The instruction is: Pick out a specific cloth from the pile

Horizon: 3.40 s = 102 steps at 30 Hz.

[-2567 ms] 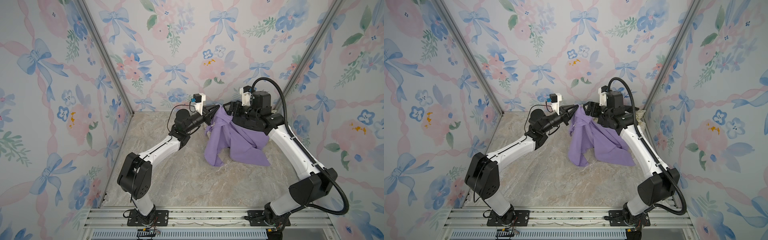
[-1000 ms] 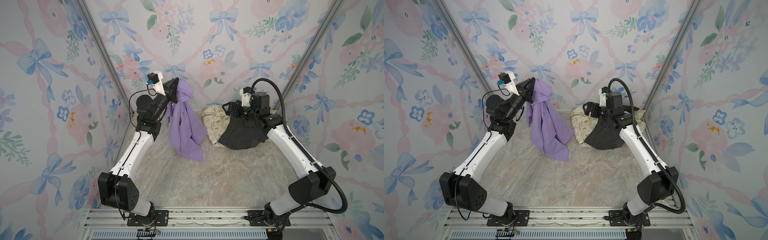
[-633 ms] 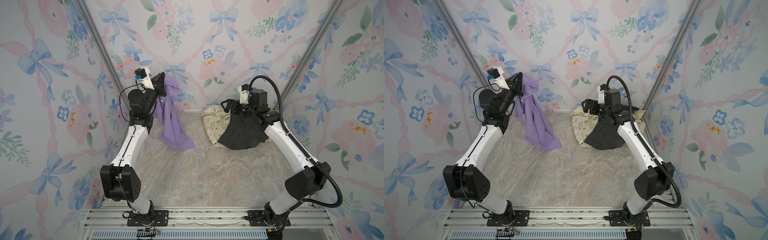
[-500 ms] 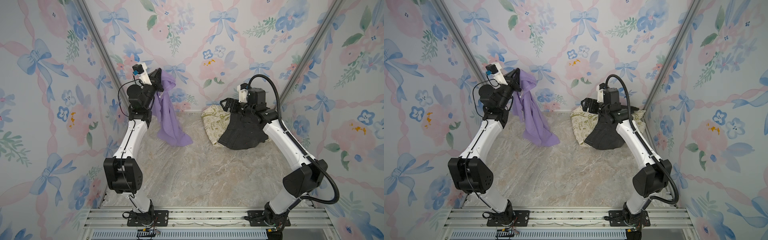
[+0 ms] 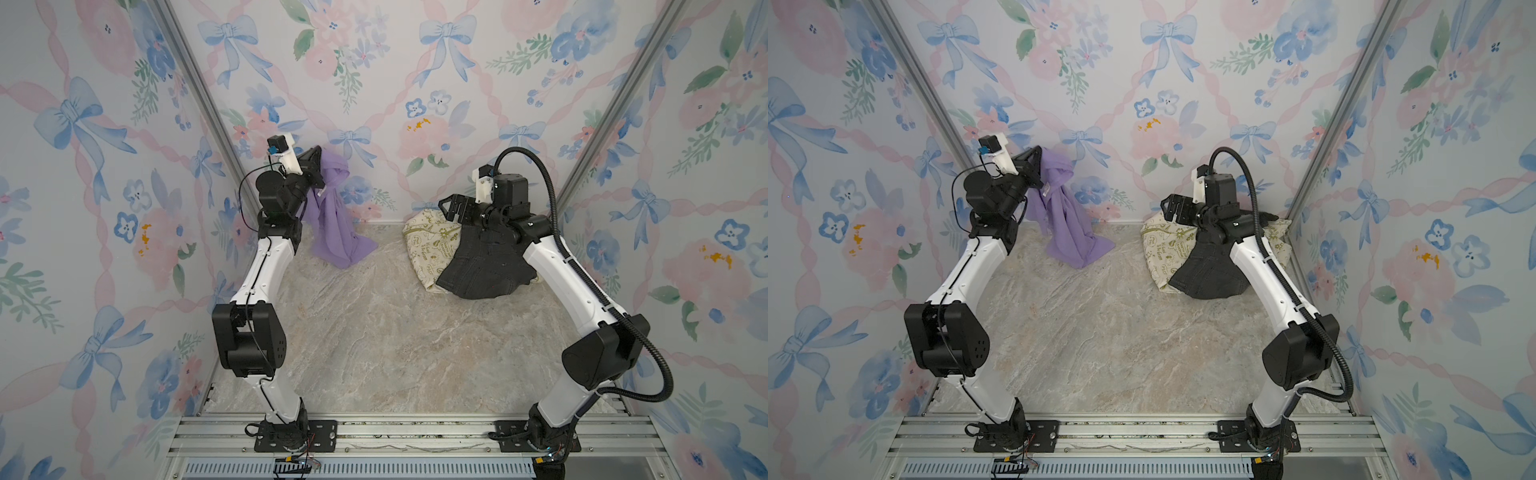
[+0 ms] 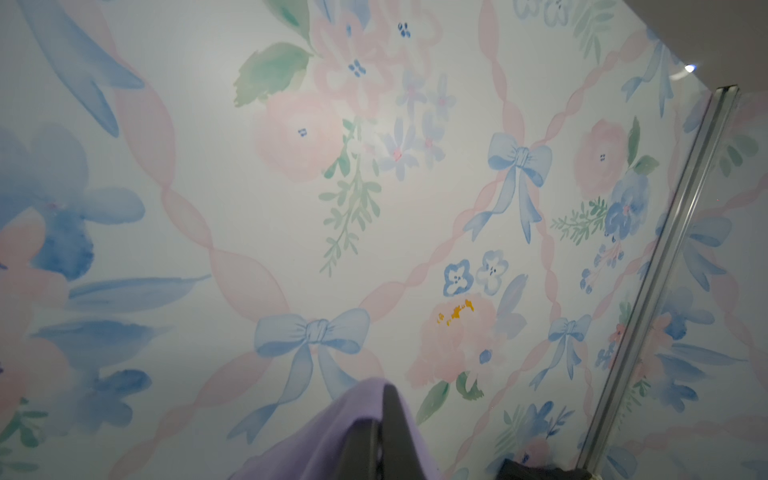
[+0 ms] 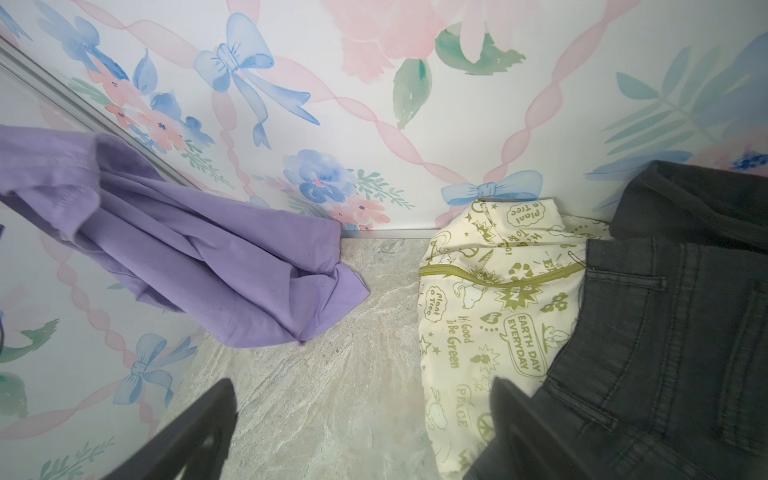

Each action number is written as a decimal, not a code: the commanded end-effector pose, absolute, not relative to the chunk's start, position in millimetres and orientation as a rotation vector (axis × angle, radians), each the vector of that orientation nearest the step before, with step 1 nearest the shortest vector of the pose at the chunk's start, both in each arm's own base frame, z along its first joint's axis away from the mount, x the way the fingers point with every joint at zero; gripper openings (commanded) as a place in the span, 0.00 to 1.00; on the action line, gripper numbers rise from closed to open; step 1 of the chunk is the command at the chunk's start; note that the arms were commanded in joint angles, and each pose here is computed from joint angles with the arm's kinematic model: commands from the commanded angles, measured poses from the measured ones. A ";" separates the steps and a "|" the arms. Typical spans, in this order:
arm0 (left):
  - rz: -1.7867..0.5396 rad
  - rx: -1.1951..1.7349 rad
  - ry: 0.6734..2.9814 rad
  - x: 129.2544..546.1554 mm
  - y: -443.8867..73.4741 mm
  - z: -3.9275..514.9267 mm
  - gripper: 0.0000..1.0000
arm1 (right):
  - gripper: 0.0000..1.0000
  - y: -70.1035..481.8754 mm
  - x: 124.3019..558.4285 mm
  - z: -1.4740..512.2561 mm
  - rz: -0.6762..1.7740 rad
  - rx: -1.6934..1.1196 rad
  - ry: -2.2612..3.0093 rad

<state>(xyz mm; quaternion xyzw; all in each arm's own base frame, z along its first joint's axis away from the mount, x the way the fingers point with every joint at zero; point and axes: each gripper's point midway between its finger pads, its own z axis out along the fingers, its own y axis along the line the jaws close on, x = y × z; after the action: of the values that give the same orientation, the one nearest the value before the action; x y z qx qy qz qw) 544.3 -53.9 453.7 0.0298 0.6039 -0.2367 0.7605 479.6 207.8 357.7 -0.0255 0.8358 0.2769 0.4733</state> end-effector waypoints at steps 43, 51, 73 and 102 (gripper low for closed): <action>-0.502 -0.615 2.465 341.3 -39.7 9.0 0.03 | 0.97 232.3 466.7 319.0 0.760 -0.042 2.137; -0.499 -0.613 2.331 364.2 -39.6 53.4 0.37 | 0.97 230.0 462.7 317.0 0.751 -0.061 2.150; -0.075 -0.411 1.486 365.1 3.9 353.9 0.97 | 0.97 169.5 436.1 366.0 0.499 -0.064 1.903; 0.120 -0.236 1.608 403.7 30.9 181.4 0.98 | 0.97 8.5 400.8 149.0 -0.283 -0.019 2.048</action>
<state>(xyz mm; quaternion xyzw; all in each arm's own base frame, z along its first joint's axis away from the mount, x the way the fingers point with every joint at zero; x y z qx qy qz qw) 387.2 36.5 152.8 -0.1231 0.7475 0.0659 0.6494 389.0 12.4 146.2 -0.0069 0.8650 -0.1126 0.4889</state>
